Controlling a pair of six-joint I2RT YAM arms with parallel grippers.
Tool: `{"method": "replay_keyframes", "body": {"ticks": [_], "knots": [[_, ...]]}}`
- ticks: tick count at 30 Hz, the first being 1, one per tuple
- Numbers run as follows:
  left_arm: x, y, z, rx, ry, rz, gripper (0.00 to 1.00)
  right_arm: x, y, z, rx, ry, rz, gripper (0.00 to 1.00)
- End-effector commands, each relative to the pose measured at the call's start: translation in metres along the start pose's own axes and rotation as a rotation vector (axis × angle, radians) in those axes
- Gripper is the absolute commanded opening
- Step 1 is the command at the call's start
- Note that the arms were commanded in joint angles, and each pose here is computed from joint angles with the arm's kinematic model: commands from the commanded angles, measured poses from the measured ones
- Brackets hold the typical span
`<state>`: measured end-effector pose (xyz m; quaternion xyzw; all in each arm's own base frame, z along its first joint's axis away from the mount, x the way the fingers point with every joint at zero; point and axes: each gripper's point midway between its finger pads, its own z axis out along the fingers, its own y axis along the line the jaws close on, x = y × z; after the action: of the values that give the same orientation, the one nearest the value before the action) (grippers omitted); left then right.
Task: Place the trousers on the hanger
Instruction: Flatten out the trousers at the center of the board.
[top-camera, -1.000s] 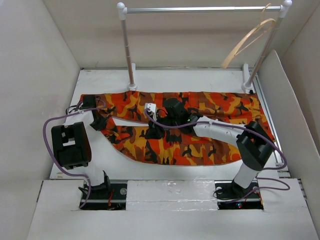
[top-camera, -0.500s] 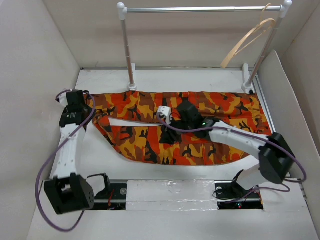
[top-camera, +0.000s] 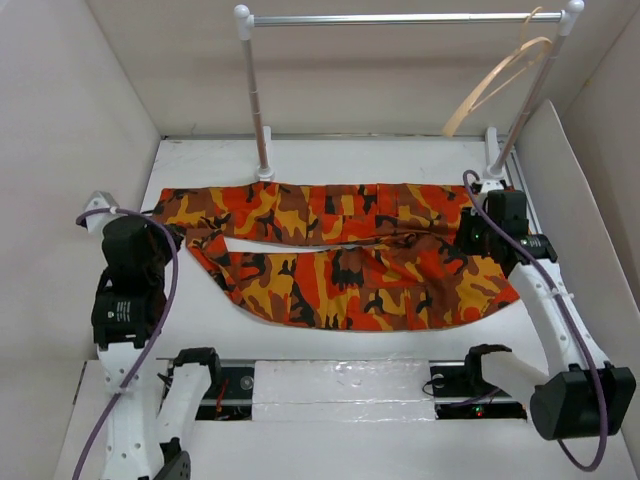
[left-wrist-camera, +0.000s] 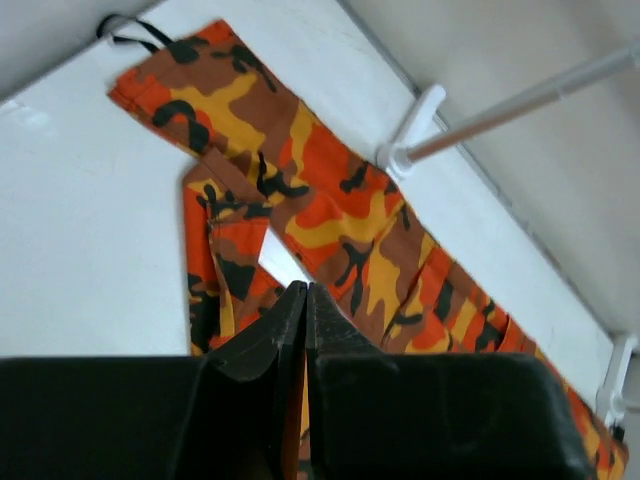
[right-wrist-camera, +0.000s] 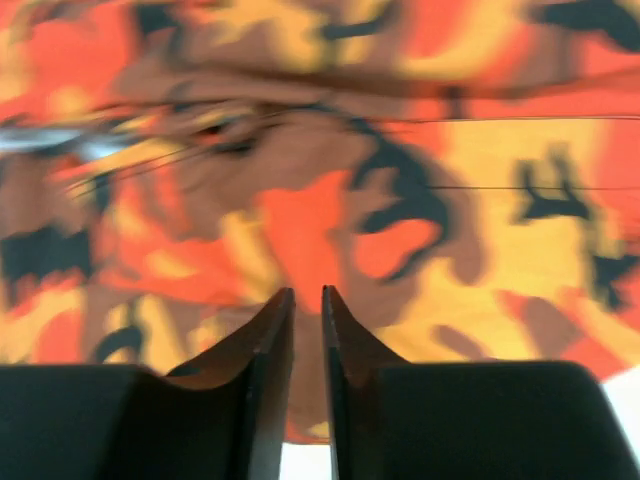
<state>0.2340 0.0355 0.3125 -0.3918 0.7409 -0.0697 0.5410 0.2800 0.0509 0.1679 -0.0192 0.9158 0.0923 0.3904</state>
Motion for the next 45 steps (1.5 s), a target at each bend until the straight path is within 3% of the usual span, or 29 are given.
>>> {"method": "replay_keyframes", "body": {"ticks": [1,2,4,5,6,9,12,17,25,31,35,38,39,40,45], "knots": [[0.048,0.018,0.017,-0.025,0.139,0.102,0.0,0.009,-0.043,-0.008,0.155,0.114,0.074,0.17],[0.092,0.033,0.04,-0.051,0.273,0.138,0.0,-0.003,-0.076,-0.006,0.194,0.059,0.151,0.18],[0.103,0.034,0.046,-0.053,0.303,0.112,0.01,-0.004,-0.083,-0.005,0.21,0.061,0.16,0.19],[0.12,0.033,0.056,-0.031,0.345,0.09,0.07,-0.006,-0.092,-0.004,0.233,0.056,0.175,0.21],[0.124,0.033,0.064,-0.022,0.348,0.069,0.19,-0.001,-0.11,-0.004,0.276,0.062,0.221,0.27],[0.133,0.035,0.085,-0.025,0.372,-0.002,0.33,0.017,-0.141,0.001,0.332,0.096,0.333,0.34],[0.142,0.037,0.101,-0.058,0.407,-0.017,0.34,0.029,-0.175,-0.004,0.403,0.077,0.458,0.42],[0.155,0.033,0.113,-0.04,0.44,-0.059,0.34,0.05,-0.229,-0.011,0.556,0.085,0.591,0.46],[0.145,0.038,0.109,-0.058,0.388,-0.055,0.33,0.088,-0.267,0.018,0.478,0.159,0.772,0.52],[0.143,0.056,0.114,-0.148,0.361,-0.018,0.33,0.124,-0.268,0.009,0.569,0.209,0.849,0.49],[0.142,0.066,0.123,-0.229,0.364,0.008,0.33,0.138,-0.262,0.019,0.537,0.2,0.885,0.49],[0.142,0.078,0.13,-0.288,0.357,0.027,0.35,0.139,-0.263,0.023,0.522,0.211,0.886,0.42],[0.141,0.082,0.132,-0.296,0.364,0.021,0.35,0.136,-0.263,0.023,0.516,0.207,0.875,0.29],[0.143,0.088,0.135,-0.306,0.383,0.011,0.35,0.129,-0.265,0.02,0.517,0.189,0.865,0.24],[0.146,0.101,0.151,-0.27,0.461,-0.022,0.34,0.122,-0.26,0.028,0.46,0.15,0.886,0.19]]}}
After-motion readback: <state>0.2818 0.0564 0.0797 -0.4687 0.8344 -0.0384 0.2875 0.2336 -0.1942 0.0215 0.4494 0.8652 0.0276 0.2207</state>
